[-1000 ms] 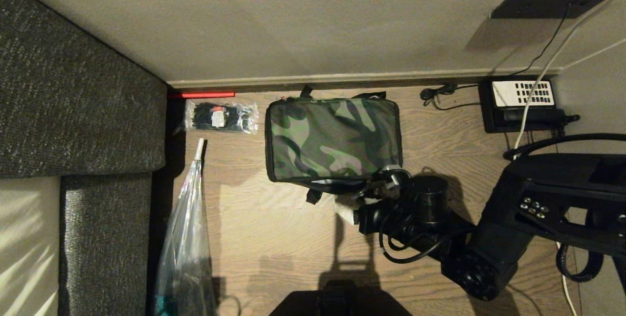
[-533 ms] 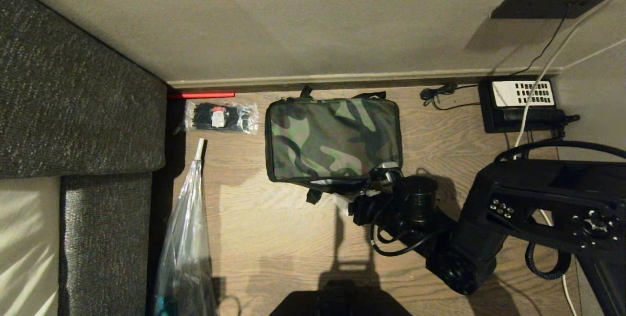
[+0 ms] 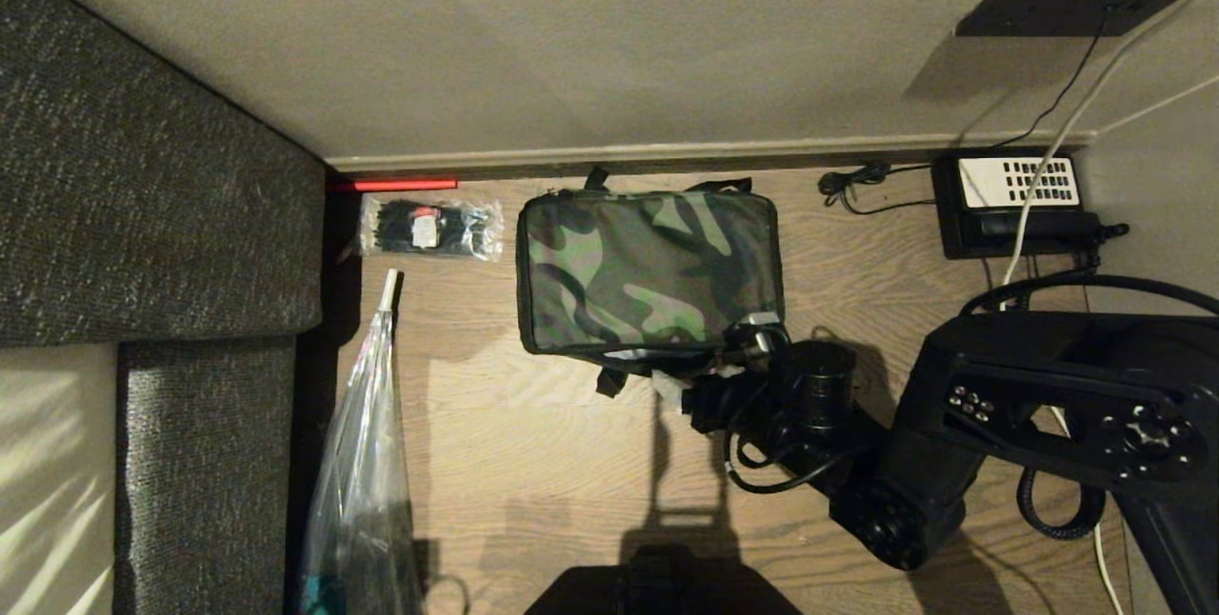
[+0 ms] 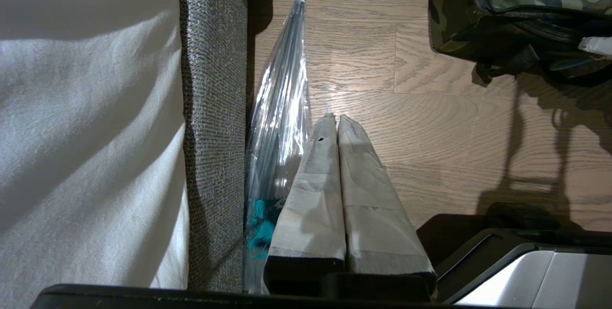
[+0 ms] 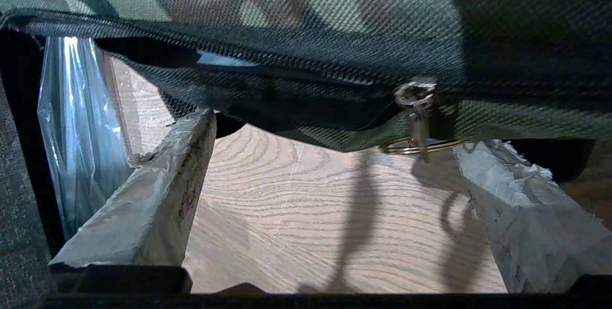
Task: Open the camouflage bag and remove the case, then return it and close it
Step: Open the top of the storage box
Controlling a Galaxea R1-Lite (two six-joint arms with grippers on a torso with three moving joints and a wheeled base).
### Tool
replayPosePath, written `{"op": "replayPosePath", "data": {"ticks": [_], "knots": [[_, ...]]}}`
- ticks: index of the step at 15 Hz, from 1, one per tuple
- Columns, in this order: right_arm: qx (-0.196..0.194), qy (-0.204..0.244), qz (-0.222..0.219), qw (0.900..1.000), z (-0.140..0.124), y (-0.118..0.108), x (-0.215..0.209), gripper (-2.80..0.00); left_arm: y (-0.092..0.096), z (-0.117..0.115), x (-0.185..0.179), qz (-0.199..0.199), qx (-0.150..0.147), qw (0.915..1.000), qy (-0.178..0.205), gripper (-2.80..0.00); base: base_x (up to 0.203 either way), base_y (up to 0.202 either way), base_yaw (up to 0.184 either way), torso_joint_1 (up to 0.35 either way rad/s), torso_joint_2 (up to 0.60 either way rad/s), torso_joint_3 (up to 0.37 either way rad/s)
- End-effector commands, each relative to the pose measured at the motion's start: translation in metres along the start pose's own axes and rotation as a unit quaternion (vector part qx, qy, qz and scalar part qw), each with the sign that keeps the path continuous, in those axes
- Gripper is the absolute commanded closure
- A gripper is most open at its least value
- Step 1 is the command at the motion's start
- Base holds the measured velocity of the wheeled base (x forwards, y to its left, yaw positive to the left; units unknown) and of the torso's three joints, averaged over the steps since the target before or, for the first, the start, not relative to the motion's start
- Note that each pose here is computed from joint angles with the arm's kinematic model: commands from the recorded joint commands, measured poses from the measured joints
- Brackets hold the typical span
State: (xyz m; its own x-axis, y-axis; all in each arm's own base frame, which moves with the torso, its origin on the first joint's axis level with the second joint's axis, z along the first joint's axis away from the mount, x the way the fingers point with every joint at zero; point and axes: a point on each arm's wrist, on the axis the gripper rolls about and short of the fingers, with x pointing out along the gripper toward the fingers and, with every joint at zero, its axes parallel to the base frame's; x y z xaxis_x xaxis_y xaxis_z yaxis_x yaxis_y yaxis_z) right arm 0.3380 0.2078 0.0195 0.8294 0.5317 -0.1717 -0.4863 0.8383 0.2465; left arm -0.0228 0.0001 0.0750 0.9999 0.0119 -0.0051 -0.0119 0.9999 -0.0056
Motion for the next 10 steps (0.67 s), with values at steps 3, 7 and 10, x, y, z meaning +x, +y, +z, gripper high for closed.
{"op": "replayPosePath", "data": {"ticks": [3,7,10], "knots": [[-0.043,0.006,-0.012,0.999,0.000,-0.011,-0.002,-2.80,0.000,-0.001,0.000,0.000,0.000,1.0000,0.001,0.00,0.000,0.000,0.000,0.000,0.00,0.000],[-0.057,0.008,-0.018,0.998,-0.001,-0.016,-0.001,-2.80,0.000,-0.001,0.000,0.000,0.000,1.0000,0.001,0.00,0.000,0.000,0.000,0.000,0.00,0.000],[-0.076,0.012,-0.024,0.997,-0.006,-0.022,0.000,-2.80,0.000,-0.001,0.000,0.000,0.000,1.0000,0.001,0.00,0.000,0.000,0.000,0.000,0.00,0.000]]}}
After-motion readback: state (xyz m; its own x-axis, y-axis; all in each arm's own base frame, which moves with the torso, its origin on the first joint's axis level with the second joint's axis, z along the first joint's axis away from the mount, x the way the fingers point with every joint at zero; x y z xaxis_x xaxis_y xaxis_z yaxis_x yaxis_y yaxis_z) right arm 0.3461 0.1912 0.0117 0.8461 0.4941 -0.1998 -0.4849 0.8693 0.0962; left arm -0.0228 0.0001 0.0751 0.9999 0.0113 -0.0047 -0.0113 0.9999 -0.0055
